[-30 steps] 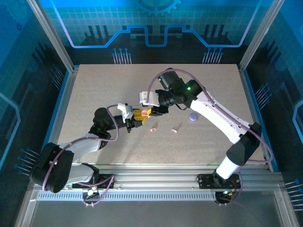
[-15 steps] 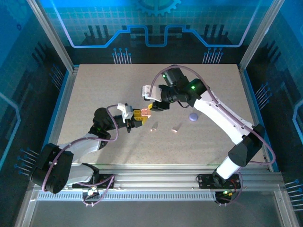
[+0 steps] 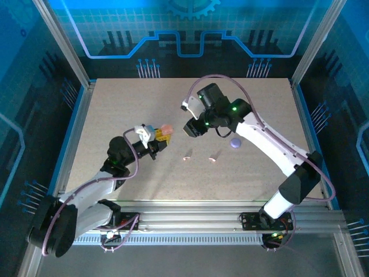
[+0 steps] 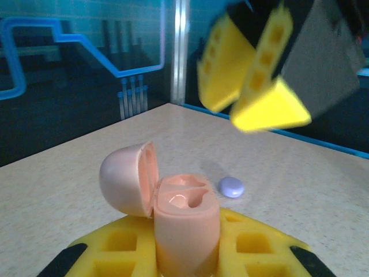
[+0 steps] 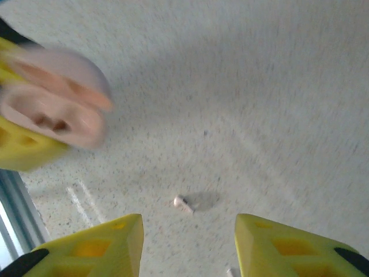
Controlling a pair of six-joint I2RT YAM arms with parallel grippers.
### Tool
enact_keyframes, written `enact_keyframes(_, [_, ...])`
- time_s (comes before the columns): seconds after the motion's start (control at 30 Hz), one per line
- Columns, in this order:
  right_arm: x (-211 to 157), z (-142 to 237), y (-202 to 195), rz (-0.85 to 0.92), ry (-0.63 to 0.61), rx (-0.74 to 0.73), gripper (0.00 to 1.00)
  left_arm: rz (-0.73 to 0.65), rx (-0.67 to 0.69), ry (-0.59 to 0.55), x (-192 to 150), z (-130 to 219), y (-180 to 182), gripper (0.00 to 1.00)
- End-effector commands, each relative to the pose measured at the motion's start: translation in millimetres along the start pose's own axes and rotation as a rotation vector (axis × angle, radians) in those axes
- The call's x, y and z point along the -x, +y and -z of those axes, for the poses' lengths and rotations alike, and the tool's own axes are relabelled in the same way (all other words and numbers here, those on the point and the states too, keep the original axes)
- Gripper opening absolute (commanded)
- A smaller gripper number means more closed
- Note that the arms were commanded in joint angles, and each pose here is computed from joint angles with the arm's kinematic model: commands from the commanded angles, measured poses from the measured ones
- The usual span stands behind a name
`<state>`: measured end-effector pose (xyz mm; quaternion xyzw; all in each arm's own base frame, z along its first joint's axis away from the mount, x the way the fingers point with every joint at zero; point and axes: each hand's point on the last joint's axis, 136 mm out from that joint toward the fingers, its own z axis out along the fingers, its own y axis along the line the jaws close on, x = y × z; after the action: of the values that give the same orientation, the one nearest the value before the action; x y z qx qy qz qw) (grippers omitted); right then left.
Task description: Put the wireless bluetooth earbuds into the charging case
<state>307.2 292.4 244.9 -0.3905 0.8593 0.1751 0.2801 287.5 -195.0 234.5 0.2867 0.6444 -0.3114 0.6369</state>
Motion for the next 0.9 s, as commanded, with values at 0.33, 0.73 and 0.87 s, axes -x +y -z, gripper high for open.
enact_keyframes(0.33, [-83,-109,-2,0.214,0.290,0.048,0.42,0.104,0.345,0.122,-19,44,39,0.15])
enact_keyframes(0.73, [-117,-172,19,0.813,0.335,0.228,0.46,0.089,0.427,0.143,-16,65,43,0.16])
enact_keyframes(0.87, [-124,-185,15,0.888,0.343,0.218,0.47,0.085,0.425,0.143,-17,65,42,0.16])
